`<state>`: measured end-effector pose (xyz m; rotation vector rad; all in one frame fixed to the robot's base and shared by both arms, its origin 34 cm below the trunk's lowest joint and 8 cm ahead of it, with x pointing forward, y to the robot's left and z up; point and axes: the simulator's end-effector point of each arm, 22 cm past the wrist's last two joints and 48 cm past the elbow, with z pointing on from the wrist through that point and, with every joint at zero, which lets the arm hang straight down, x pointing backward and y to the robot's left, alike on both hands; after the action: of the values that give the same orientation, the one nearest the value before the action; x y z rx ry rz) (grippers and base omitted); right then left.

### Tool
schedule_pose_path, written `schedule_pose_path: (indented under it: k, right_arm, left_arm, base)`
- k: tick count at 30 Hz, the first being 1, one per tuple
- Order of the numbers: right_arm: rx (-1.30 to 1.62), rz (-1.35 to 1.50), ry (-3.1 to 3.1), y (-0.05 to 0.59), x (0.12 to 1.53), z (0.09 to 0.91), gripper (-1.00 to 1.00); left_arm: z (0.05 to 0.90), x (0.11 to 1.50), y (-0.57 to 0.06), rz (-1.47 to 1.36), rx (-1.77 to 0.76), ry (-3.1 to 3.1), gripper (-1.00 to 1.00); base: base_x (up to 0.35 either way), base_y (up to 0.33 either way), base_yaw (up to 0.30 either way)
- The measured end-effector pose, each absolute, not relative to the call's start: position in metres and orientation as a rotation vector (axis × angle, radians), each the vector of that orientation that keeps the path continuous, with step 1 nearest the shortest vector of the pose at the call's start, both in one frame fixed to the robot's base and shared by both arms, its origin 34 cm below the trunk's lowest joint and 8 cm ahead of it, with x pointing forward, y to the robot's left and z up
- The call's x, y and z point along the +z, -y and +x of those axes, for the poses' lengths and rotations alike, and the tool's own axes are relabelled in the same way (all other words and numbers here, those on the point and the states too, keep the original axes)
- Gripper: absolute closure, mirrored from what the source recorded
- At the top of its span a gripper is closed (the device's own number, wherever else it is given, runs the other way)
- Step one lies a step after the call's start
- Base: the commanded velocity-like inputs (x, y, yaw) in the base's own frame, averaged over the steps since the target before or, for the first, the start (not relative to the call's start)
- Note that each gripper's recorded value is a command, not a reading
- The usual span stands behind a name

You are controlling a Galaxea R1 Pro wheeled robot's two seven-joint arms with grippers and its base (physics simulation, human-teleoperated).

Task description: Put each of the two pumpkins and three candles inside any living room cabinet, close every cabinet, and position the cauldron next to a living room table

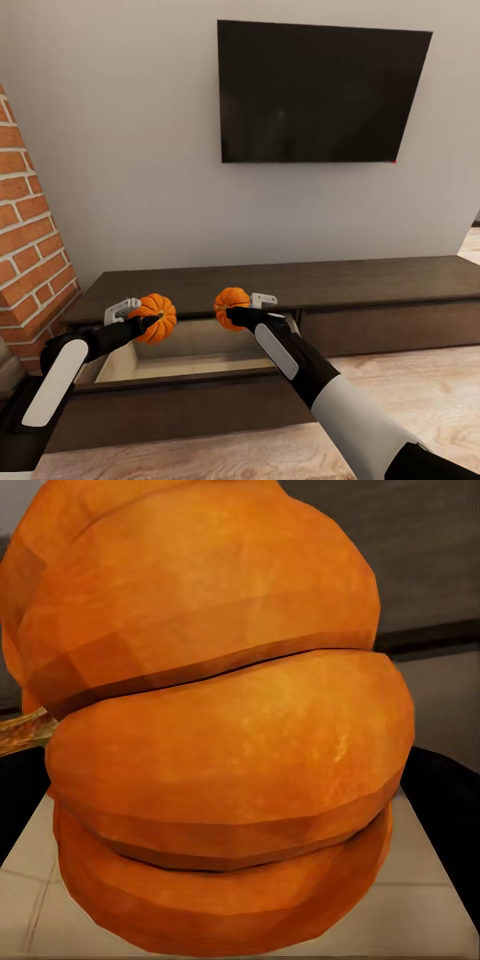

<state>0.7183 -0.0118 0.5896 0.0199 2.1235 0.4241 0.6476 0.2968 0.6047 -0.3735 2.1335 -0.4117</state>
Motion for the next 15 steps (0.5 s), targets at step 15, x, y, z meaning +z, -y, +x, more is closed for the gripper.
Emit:
schedule_pose_path:
  k: [15]
  right_arm:
    - [0.428, 0.033, -2.183, 0.012, 0.549, 0.722, 1.00]
  left_arm:
    - [0.652, 0.568, -0.297, -0.391, -0.405, -2.193, 1.00]
  base:
    - [0.000, 0.000, 0.000]
